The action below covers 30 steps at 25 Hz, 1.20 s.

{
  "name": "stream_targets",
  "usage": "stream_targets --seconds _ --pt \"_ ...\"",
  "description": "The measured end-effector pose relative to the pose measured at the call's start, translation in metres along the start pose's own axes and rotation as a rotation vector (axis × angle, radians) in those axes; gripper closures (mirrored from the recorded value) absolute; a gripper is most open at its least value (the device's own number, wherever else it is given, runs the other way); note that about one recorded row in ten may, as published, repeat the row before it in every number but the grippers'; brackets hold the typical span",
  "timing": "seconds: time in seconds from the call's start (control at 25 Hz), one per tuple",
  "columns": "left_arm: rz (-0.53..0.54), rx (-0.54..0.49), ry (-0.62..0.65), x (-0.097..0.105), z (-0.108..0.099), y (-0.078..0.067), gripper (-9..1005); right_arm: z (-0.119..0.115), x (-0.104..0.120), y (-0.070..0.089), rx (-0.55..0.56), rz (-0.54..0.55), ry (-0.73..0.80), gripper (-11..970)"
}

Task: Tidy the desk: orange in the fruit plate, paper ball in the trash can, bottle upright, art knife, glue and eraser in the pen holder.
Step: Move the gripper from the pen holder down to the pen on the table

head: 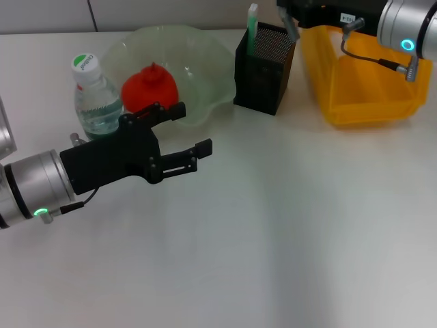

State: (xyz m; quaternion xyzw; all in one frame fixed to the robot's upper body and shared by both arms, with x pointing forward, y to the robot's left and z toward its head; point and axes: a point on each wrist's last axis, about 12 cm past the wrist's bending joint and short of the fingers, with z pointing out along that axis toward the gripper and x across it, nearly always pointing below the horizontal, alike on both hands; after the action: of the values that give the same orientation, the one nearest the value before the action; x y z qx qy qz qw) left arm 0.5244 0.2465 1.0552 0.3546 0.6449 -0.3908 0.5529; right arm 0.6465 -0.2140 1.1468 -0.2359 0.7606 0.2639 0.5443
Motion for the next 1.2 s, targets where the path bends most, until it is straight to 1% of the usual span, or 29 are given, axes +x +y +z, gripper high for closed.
stream_targets --seconds 0.12,0.24,0.4,0.44,0.72,0.92,1.0,1.04,1.08,1.12,1.16,1.2 --pt "0.000 0.005 -0.002 0.000 0.000 -0.001 159 0.003 0.003 0.000 0.015 -0.011 0.006 864" --pt "-0.001 0.011 -0.003 0.000 0.000 -0.002 159 0.009 0.006 0.002 0.019 -0.025 0.019 867" --pt "-0.002 0.012 -0.003 0.000 -0.001 -0.002 159 0.011 0.006 0.004 0.018 -0.037 0.022 919" --pt "-0.002 0.013 -0.003 0.000 -0.001 -0.002 159 0.011 0.005 0.005 0.017 -0.025 0.008 932" --pt "-0.004 0.021 -0.015 -0.001 -0.002 -0.003 160 0.004 0.000 0.003 0.004 0.027 -0.056 924" --pt "-0.006 0.013 -0.024 -0.003 -0.003 -0.001 160 -0.002 -0.004 0.009 -0.056 0.054 -0.089 918" --pt "-0.006 0.012 -0.025 -0.003 -0.003 -0.001 160 -0.005 -0.002 0.014 -0.111 0.064 -0.092 915" --pt "-0.008 0.011 -0.025 -0.003 -0.004 -0.001 160 -0.010 -0.003 0.018 -0.166 0.074 -0.089 914" --pt "-0.008 0.011 -0.025 -0.003 -0.004 -0.001 160 -0.010 -0.003 0.018 -0.166 0.074 -0.089 897" --pt "-0.008 0.011 -0.025 -0.003 -0.004 -0.001 160 -0.014 -0.004 0.019 -0.191 0.081 -0.083 880" --pt "-0.011 0.000 -0.026 -0.002 -0.004 0.000 160 -0.021 -0.009 0.022 -0.244 0.092 -0.044 862" --pt "-0.011 0.000 -0.026 -0.002 -0.004 0.000 160 -0.021 -0.009 0.022 -0.244 0.092 -0.044 845"
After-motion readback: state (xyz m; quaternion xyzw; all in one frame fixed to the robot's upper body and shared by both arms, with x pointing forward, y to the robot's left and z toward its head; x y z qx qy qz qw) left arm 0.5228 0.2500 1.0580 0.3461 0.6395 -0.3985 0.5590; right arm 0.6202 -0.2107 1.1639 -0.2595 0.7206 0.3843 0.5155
